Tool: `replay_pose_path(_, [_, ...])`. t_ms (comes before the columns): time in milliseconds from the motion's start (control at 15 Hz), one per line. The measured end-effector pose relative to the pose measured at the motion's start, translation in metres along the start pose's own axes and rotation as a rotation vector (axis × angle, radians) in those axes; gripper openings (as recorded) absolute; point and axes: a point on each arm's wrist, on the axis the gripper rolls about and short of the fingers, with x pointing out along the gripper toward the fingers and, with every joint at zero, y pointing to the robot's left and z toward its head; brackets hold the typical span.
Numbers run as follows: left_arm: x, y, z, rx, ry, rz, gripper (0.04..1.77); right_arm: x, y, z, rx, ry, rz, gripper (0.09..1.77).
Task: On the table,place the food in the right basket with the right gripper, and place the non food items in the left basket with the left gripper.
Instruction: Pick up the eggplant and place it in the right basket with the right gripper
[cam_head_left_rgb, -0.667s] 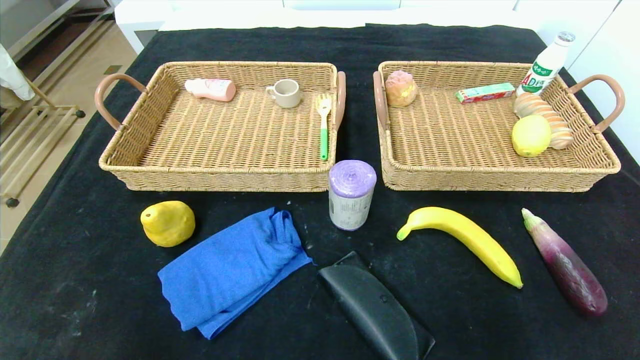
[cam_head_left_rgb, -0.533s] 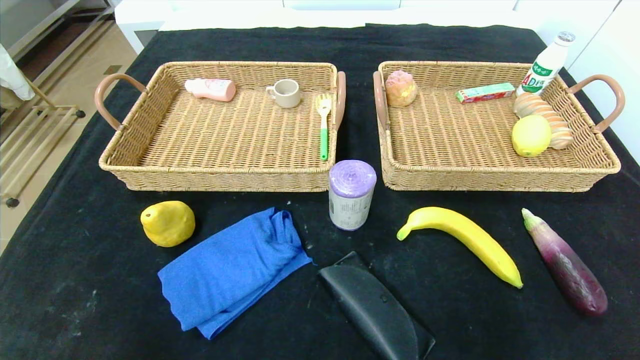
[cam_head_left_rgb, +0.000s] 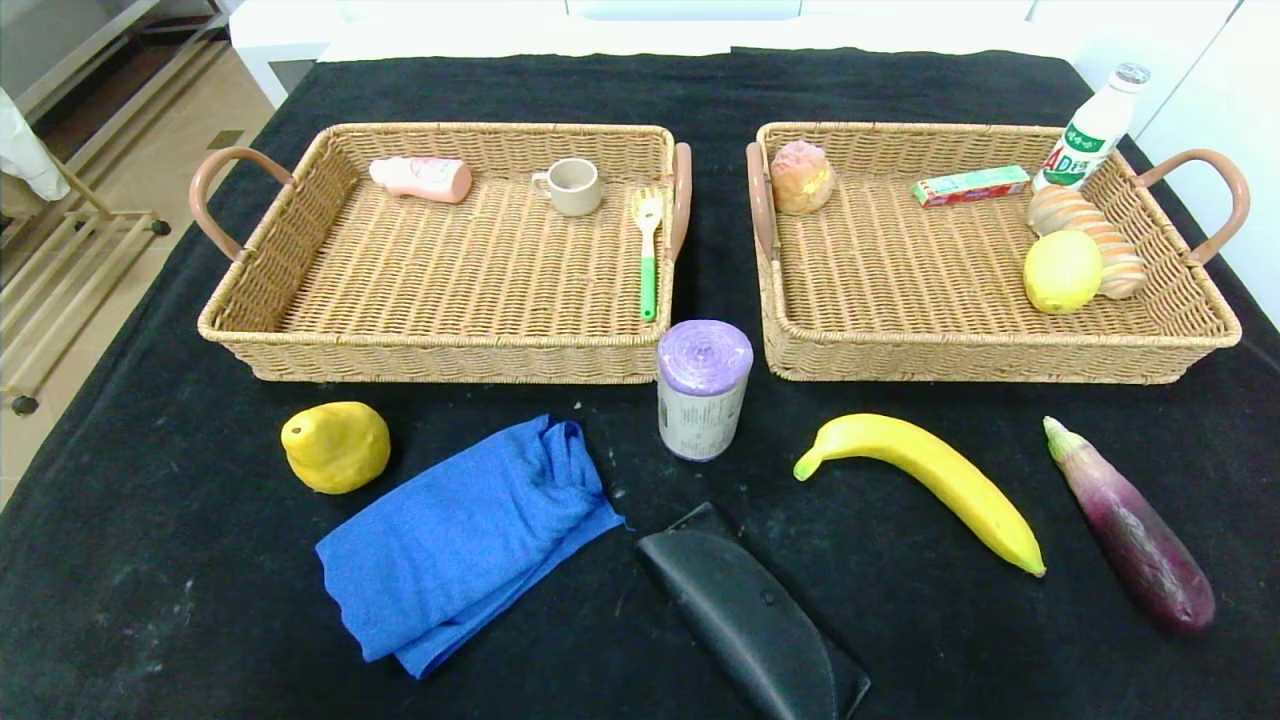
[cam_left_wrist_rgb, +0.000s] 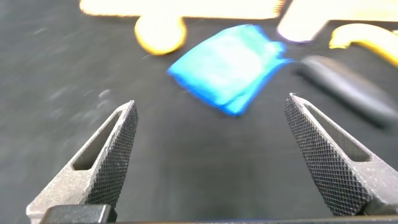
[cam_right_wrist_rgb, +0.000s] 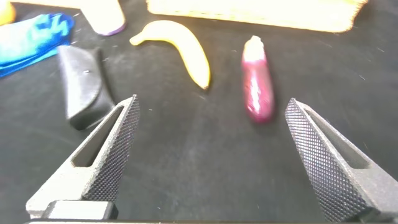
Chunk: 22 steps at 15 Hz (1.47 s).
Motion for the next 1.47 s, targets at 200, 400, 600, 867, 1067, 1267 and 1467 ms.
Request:
replay_pose_path(200, [0.012,-0.003,0.032,-0.006,0.058,-0.112,1.72,0.018,-0.003,0.03,-0.008,0.046,0.045,1.71])
replay_pose_path(400, [0.038,-0.001,0.058,-0.018,0.154,-0.22,1.72,0.042,-0.009,0.069,-0.01,0.069,0.079,1.71])
replay_pose_path(600, [0.069,-0.002,0.07,-0.035,0.26,-0.387,1.72,0.069,-0.014,0.083,0.021,0.135,0.175,1.71])
replay_pose_path(867, [0.121,-0.012,0.085,-0.041,0.321,-0.492,1.72,0.115,-0.009,0.091,0.02,0.171,0.2,1.71])
replay_pose_path(1067, [0.152,-0.018,0.089,-0.049,0.344,-0.493,1.72,0.141,-0.004,0.088,0.018,0.219,0.221,1.71])
replay_pose_path(1267, [0.159,-0.019,0.084,-0.045,0.376,-0.467,1.72,0.152,-0.002,0.083,0.009,0.261,0.204,1.71])
replay_pose_path(1467, [0.17,-0.022,0.1,-0.019,0.341,-0.479,1.72,0.155,-0.001,0.083,0.005,0.27,0.195,1.71])
